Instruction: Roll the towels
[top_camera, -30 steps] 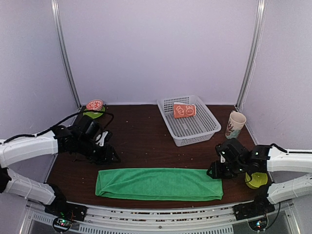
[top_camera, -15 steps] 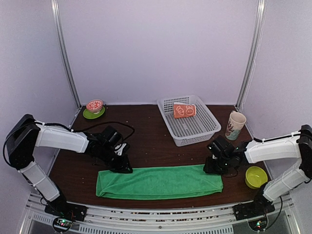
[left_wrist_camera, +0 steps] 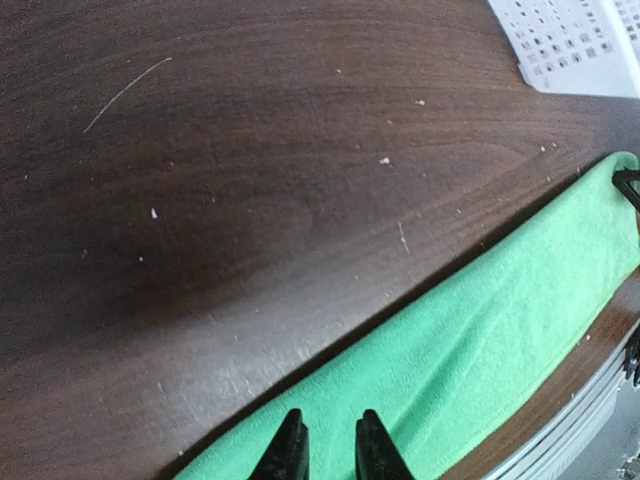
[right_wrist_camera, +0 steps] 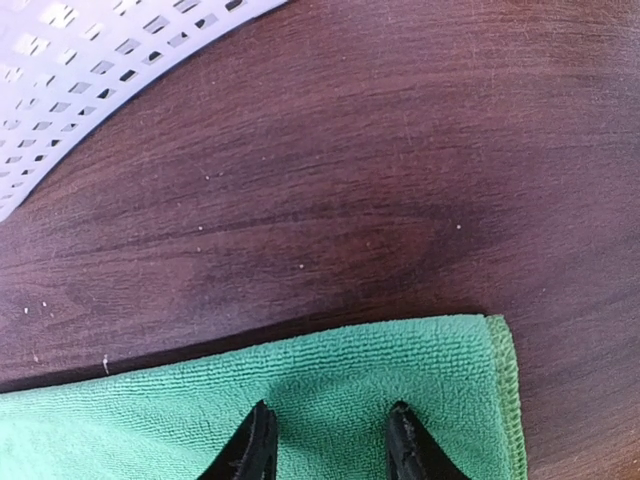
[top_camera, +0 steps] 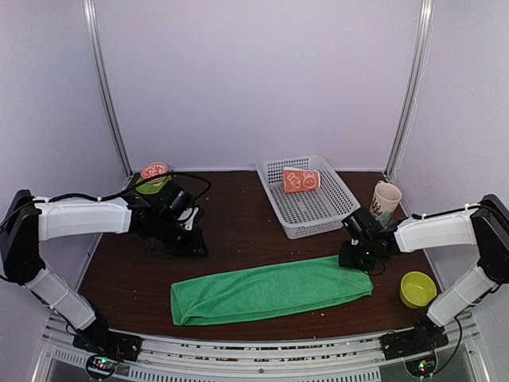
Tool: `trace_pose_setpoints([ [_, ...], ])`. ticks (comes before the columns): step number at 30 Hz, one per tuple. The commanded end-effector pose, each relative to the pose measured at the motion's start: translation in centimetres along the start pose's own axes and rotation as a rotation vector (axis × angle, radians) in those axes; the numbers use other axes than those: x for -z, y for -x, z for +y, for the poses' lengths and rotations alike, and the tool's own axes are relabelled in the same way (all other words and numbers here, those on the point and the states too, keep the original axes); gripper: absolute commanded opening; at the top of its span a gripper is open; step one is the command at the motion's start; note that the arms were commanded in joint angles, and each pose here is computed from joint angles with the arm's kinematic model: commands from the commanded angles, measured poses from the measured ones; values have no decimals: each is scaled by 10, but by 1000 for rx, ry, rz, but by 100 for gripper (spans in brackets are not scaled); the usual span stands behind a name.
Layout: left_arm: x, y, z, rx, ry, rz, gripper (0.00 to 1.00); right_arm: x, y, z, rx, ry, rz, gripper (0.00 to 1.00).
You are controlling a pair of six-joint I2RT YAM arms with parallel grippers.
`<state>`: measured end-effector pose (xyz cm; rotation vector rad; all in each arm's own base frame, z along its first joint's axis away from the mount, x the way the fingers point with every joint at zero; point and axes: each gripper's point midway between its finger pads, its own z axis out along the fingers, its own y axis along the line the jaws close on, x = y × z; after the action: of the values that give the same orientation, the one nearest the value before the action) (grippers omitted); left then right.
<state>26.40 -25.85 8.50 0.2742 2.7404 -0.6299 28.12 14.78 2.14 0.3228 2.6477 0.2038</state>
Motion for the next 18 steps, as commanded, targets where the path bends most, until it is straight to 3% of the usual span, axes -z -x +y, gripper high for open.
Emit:
trace_pose_setpoints([
  [1, 17, -48, 6, -42, 97, 86, 16, 1, -9, -19, 35, -72, 38, 40],
  [8, 9, -102, 41, 52, 213, 163, 0, 1, -7, -16, 39, -63, 37, 43],
  [18, -19, -95, 67, 46, 353, 190, 0, -3, -14, -20, 45, -69, 53, 43],
])
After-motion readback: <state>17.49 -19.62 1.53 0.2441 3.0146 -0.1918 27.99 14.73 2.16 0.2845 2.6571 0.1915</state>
